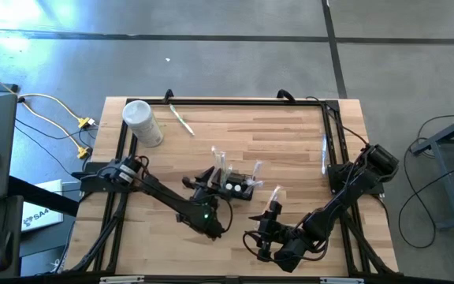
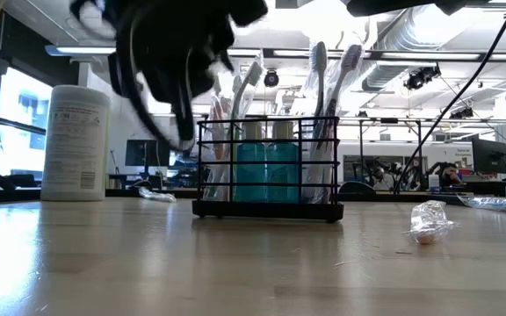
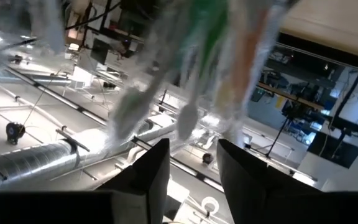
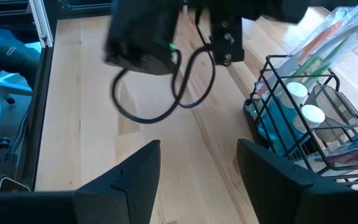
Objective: Pick & Place toothbrushing station
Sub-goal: Put the left orange toothbrush into the mesh organizer
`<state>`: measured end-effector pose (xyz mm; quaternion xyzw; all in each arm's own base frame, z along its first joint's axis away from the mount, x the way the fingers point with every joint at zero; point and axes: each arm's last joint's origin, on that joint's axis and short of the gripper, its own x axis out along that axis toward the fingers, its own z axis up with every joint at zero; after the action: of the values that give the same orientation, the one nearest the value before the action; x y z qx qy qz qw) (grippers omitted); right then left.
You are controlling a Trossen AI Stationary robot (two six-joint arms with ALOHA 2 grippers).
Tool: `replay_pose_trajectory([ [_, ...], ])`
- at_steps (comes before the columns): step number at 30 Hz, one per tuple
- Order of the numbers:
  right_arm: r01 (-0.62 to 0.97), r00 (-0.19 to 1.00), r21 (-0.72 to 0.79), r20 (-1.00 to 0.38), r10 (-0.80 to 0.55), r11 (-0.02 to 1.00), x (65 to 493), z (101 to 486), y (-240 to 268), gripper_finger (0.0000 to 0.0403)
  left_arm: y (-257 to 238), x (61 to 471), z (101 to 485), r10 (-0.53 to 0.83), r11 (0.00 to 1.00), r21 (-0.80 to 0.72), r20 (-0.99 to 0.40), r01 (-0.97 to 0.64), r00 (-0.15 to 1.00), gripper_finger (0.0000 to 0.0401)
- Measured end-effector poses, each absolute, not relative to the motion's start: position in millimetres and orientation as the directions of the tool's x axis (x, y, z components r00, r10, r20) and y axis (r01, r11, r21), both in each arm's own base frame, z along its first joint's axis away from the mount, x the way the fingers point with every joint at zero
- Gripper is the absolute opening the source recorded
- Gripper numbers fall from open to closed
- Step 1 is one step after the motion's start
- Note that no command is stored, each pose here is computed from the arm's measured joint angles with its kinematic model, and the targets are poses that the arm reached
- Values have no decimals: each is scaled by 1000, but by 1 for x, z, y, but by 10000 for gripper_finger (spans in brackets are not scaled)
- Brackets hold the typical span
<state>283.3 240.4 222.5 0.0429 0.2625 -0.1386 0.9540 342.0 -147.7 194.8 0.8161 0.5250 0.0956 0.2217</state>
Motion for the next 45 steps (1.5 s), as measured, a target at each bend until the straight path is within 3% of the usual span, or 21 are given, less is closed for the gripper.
replay_pose_trajectory([
  [9, 287, 824, 10, -512, -241, 958, 283, 223, 240, 203, -177, 350, 233, 866, -346, 615, -80, 708, 493, 132],
  [12, 293, 824, 22, -513, -241, 956, 283, 223, 240, 203, -187, 350, 252, 854, -297, 733, -84, 612, 514, 132],
  [15, 295, 824, 31, -514, -238, 955, 283, 223, 241, 203, -197, 347, 278, 836, -122, 897, -138, 425, 531, 132],
  [18, 292, 824, 36, -516, -232, 956, 283, 223, 241, 203, -202, 339, 312, 782, 211, 943, -321, 257, 534, 132],
  [22, 292, 827, 49, -514, -227, 955, 283, 223, 242, 203, -191, 321, 355, 624, 646, 760, -578, 69, 526, 132],
  [26, 299, 829, 69, -512, -224, 952, 283, 223, 243, 203, -163, 301, 386, 503, 849, 508, -697, -143, 510, 132],
  [30, 292, 833, 97, -514, -203, 952, 284, 224, 244, 203, -126, 281, 402, 485, 869, 339, -727, -361, 486, 132],
  [36, 282, 838, 160, -522, -161, 946, 283, 225, 247, 203, -79, 251, 392, 530, 762, 188, -730, -620, 431, 132],
  [39, 280, 841, 175, -519, -153, 944, 281, 225, 250, 203, -68, 246, 370, 468, 791, 106, -739, -602, 484, 132],
  [45, 267, 854, 200, -502, -135, 943, 279, 227, 255, 203, -60, 244, 319, 203, 919, -126, -663, -375, 721, 132],
])
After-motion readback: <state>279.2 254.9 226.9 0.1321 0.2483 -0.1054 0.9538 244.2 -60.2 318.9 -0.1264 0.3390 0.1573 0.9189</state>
